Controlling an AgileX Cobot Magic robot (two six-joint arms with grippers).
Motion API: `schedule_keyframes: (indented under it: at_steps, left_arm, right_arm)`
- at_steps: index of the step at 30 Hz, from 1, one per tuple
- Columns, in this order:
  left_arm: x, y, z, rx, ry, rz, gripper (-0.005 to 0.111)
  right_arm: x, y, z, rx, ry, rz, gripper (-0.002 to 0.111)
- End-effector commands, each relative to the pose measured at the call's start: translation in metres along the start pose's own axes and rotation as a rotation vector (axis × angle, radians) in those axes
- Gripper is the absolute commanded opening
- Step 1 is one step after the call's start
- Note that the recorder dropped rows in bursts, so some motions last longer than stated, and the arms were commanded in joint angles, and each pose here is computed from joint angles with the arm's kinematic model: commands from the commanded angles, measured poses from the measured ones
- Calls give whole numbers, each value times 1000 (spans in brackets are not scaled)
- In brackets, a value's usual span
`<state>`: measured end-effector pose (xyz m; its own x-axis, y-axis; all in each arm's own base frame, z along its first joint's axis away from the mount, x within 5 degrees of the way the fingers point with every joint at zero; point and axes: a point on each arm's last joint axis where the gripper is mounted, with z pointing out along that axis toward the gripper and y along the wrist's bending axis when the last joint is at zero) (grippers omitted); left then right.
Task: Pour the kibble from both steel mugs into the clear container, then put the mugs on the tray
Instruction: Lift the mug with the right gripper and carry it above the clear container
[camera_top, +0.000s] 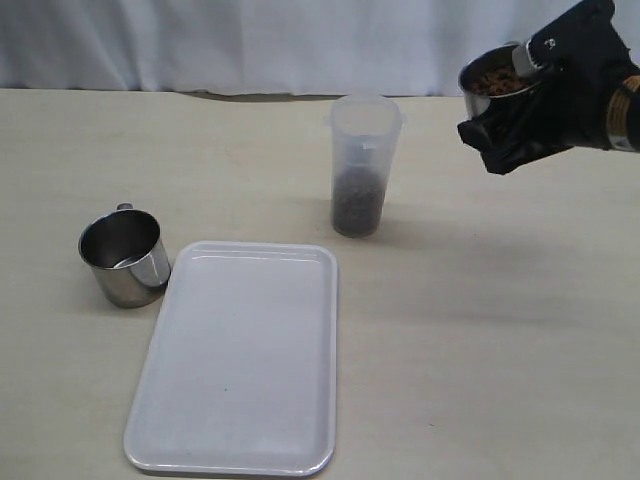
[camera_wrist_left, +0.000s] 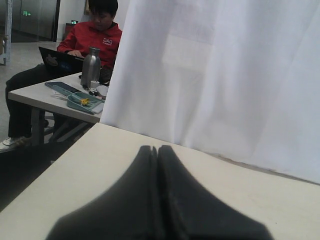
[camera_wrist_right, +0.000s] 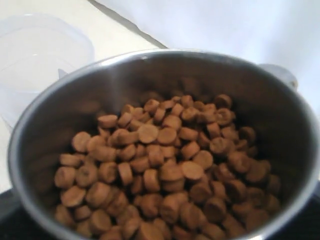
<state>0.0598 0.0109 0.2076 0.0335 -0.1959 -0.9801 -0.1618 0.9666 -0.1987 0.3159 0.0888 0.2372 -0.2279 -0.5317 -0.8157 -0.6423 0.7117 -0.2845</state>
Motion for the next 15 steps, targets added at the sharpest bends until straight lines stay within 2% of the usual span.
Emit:
schedule_keyframes:
  at_steps: [1, 6, 10, 15]
  left_arm:
    - [0, -1, 0, 14, -9, 2, 0]
    - [0, -1, 0, 14, -9, 2, 0]
    - [0, -1, 0, 14, -9, 2, 0]
    - [0, -1, 0, 14, -9, 2, 0]
  right_arm:
    - [-21, -9, -5, -10, -3, -2, 5]
    - [-35, -9, -5, 14, -33, -47, 5]
    - [-45, 9, 5, 59, -12, -180, 5]
    - [-45, 21, 16, 48, 8, -193, 5]
